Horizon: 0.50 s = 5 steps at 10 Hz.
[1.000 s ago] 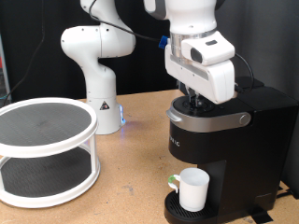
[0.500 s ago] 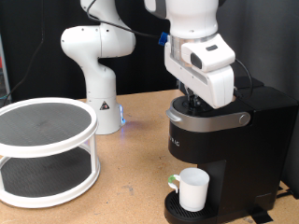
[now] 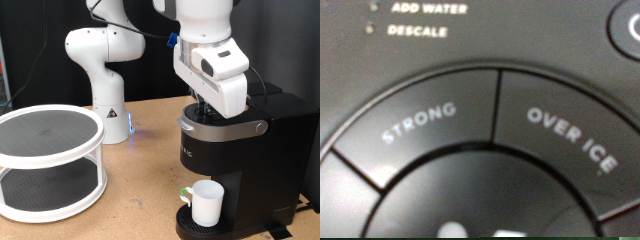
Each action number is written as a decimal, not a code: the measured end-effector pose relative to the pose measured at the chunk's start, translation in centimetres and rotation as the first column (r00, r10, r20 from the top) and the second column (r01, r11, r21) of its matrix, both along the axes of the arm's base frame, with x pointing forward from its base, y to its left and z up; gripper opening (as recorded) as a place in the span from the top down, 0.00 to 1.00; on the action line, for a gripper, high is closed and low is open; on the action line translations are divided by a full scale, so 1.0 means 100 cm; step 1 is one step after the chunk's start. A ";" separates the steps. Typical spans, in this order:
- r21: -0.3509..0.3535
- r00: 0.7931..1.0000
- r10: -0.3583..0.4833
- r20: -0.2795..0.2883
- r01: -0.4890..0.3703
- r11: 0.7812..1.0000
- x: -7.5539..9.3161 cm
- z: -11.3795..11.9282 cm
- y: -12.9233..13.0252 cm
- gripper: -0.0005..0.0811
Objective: Make a cup of coffee with the keurig machine
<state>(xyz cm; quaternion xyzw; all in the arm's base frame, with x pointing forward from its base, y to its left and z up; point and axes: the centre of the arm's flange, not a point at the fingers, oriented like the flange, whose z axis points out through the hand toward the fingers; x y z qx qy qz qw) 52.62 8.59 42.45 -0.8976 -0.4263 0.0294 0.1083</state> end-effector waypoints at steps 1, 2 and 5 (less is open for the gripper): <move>0.000 1.000 0.000 0.000 0.000 1.000 0.000 0.000 0.000 0.99; 0.000 1.000 -0.001 0.001 0.001 1.000 0.000 0.000 0.000 0.99; 0.052 0.994 -0.034 0.100 0.028 0.998 0.001 -0.001 -0.003 0.99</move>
